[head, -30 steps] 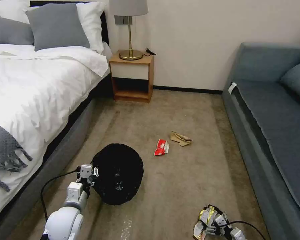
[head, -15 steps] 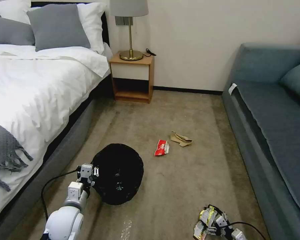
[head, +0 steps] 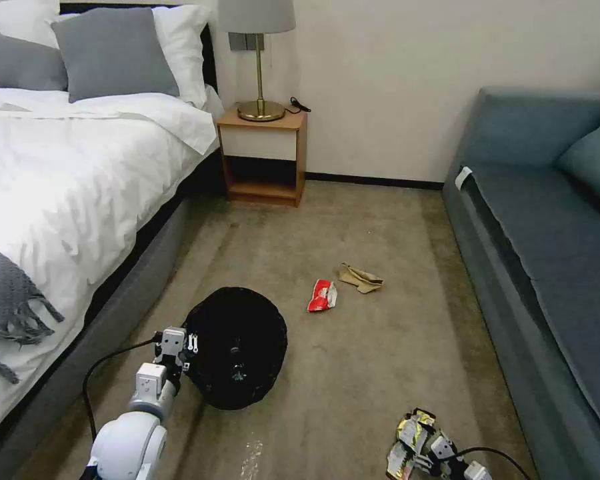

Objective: Pick up the trash bin, then pick up the garbage on the floor and place it into the trash bin.

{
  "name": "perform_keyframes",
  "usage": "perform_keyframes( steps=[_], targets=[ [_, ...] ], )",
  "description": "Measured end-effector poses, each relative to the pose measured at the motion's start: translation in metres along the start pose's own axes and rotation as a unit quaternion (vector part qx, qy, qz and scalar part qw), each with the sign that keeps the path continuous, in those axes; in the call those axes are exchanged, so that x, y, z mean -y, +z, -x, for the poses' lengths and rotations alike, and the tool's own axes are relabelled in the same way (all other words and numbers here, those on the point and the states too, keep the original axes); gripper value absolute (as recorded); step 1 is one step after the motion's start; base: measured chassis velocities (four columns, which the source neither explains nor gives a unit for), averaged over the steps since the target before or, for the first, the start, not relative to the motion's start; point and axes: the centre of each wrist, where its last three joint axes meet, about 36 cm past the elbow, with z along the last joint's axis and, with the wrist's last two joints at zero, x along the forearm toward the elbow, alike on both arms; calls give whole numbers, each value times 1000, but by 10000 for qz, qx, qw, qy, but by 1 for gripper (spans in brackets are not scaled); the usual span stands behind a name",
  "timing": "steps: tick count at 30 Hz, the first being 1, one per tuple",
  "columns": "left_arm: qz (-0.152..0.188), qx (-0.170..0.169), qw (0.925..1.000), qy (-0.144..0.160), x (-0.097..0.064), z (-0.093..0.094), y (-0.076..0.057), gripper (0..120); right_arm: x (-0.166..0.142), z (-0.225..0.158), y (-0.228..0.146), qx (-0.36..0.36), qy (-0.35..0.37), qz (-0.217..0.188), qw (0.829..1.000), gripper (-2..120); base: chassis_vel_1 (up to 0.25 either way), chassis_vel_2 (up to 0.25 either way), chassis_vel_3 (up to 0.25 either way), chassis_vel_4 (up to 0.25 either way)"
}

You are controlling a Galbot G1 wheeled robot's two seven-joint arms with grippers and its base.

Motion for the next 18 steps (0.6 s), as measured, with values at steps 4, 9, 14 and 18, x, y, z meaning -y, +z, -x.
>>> perform_keyframes(
  steps=[4,9,14,18],
  targets=[
    [-6,1,10000,4,0,0,0,4,4,2,-3,51,66,-8,10000,85,0,0,0,0],
    [-8,5,10000,12,0,1,0,4,10,1,-15,205,107,-74,9997,99,0,0,0,0],
    [-6,17,10000,20,1,2,-1,4,14,1,-19,241,99,-87,9996,100,0,0,0,0],
    [-3,17,10000,22,0,2,-1,4,21,-1,-24,285,132,-87,9995,100,0,0,0,0]
  ],
)
